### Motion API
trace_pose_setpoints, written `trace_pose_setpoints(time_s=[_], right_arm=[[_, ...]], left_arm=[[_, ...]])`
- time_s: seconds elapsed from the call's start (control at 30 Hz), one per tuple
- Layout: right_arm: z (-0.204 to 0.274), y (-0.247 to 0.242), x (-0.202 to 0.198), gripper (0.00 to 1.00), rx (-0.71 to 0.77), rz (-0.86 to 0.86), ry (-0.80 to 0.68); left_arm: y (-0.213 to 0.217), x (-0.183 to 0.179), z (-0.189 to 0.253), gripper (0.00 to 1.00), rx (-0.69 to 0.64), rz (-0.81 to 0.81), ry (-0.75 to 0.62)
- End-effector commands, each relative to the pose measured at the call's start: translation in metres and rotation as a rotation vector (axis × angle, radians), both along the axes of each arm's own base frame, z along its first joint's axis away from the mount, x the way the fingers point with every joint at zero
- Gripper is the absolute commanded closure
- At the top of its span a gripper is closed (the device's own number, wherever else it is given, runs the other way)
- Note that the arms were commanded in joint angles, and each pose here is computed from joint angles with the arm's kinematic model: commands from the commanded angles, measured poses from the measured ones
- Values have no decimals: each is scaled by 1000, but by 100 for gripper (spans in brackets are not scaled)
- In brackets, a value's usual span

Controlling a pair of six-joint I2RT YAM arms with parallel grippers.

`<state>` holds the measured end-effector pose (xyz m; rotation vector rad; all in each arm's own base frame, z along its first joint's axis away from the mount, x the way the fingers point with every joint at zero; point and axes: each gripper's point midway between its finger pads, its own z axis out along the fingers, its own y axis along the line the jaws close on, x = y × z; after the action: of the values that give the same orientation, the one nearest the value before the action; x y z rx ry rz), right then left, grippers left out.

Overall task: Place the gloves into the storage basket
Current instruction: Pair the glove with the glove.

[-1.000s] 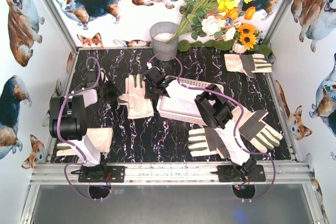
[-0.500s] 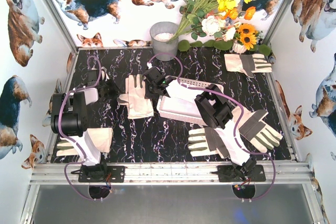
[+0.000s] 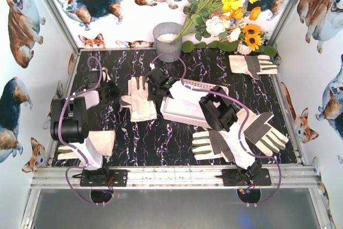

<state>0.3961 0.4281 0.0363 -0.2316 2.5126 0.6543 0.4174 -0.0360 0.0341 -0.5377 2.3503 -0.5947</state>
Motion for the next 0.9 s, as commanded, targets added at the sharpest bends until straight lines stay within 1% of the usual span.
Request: trace_pose_setpoints(time_s=[0.0, 0.2, 0.37, 0.57, 0.87], right_arm=[[29, 13, 12, 100, 54, 11, -51], [47, 14, 14, 100, 71, 17, -86], [50, 16, 13, 100, 77, 28, -89], [43, 18, 11, 100, 75, 34, -74], [16, 11, 13, 100, 18, 14, -52]], left_arm=[[8, -2, 19, 100, 21, 32, -47], [14, -6, 28, 100, 50, 62, -66], [20, -10, 35, 100, 77, 85, -74], [27, -14, 25, 100, 112, 104, -39], [22, -10, 1, 100, 79, 90, 0]])
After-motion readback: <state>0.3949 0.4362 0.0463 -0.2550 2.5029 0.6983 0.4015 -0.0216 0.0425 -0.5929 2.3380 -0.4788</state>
